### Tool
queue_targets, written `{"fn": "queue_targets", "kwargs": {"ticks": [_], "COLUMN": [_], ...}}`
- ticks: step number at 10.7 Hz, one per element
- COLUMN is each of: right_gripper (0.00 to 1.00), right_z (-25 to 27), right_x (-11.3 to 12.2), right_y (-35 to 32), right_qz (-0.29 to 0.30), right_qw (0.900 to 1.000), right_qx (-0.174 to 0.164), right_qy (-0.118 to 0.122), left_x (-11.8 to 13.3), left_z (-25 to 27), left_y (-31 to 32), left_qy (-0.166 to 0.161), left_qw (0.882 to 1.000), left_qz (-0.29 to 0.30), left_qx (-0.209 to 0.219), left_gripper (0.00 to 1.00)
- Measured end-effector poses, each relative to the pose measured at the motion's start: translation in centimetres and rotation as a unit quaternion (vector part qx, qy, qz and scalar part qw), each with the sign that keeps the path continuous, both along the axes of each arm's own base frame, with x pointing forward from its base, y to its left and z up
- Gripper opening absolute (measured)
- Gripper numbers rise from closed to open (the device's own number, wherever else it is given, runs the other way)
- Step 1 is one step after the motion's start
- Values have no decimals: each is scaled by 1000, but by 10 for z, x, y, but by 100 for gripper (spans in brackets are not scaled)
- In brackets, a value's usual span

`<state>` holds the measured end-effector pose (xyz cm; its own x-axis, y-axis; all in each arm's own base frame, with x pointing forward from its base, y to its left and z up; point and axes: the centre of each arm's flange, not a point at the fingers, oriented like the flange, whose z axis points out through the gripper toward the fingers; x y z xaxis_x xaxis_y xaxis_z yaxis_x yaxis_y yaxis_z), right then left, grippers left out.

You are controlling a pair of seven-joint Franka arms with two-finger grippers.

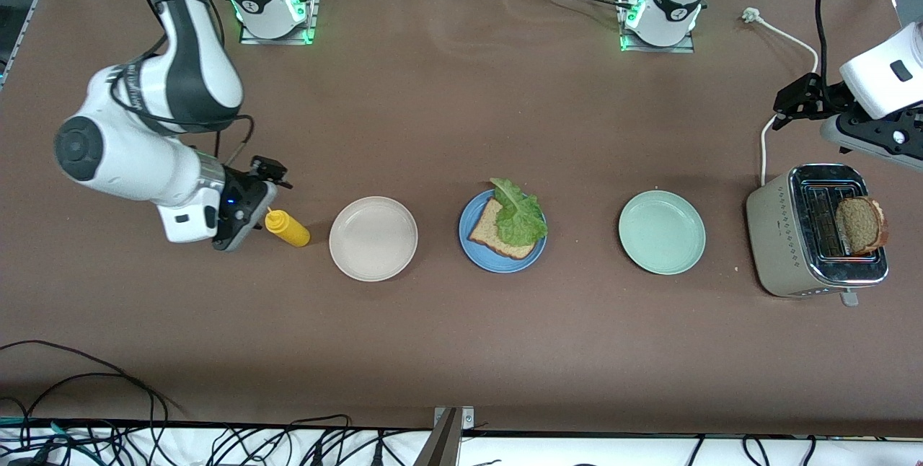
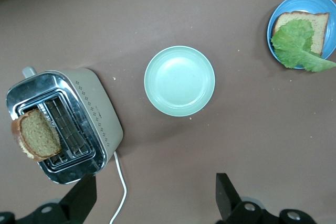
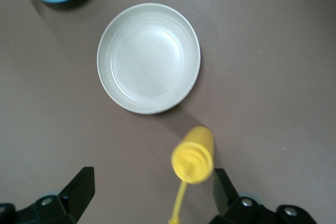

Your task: Make sandwich in blue plate with both arms

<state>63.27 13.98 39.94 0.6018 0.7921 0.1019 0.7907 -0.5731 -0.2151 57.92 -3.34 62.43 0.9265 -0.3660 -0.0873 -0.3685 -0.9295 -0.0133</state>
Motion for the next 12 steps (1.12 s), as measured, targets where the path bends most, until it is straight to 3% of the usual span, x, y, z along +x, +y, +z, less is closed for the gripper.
{"fn": "queue_targets", "kwargs": {"ticks": [2, 6, 9, 12], "right_gripper": [100, 100, 100, 100], "right_z": [-3, -37, -78, -122], "right_x": [4, -1, -9, -16], "right_y": [-49, -160, -197, -222], "right_qz": [57, 131, 176, 230], "right_qw": [998, 979, 949, 915], "right_qx": [35, 155, 260, 325], "right_qy": [-3, -15, -30, -65], "left_x": [1, 0, -2, -3], "left_z": [-3, -7, -9, -10], "left_y": [19, 24, 29, 22], "left_qy": [4, 10, 21, 24], "left_qw": [1000, 999, 999, 999], "left_qz": [19, 24, 29, 23], "left_qx": [-13, -24, -23, -24], "left_gripper": [100, 100, 100, 100]}}
